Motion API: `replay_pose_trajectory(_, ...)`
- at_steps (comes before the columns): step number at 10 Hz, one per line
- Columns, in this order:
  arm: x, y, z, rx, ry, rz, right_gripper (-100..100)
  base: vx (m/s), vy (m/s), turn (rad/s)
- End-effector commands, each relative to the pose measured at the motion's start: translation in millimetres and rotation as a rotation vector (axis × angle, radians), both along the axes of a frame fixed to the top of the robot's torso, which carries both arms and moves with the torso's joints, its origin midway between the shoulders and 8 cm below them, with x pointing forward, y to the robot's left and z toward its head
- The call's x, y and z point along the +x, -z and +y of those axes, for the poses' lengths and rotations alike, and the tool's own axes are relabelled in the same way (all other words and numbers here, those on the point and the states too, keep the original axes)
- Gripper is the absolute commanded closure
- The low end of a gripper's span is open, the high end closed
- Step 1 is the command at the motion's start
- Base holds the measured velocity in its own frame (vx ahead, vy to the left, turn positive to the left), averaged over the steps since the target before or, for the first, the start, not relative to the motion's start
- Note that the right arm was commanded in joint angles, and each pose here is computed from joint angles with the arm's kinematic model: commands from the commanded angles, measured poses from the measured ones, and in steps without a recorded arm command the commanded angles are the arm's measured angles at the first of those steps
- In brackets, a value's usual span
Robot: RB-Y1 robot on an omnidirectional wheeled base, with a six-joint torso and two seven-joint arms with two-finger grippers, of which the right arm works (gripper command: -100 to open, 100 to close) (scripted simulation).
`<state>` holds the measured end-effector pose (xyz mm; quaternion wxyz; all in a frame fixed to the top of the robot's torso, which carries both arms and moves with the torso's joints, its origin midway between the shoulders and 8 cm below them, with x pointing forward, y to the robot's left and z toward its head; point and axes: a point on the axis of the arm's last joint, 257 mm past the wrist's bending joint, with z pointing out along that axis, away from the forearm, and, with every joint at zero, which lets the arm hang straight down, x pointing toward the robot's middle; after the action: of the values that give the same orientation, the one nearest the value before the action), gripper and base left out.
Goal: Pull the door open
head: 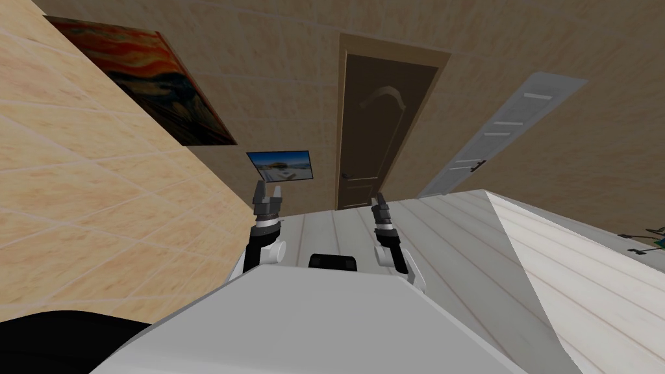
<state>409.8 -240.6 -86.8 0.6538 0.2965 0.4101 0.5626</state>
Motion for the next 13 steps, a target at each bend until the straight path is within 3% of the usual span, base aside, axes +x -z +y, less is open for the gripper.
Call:
replay_pose_trajectory(1,5.3,9.1,-0.7,0.001,-0.009,0.017,-100,0.09,0.017,0.019)
replay_pose_trajectory(13,38.3,94.6,-11.3,0.009,-0.065,0.162,-100,0.1,0.013,0.02)
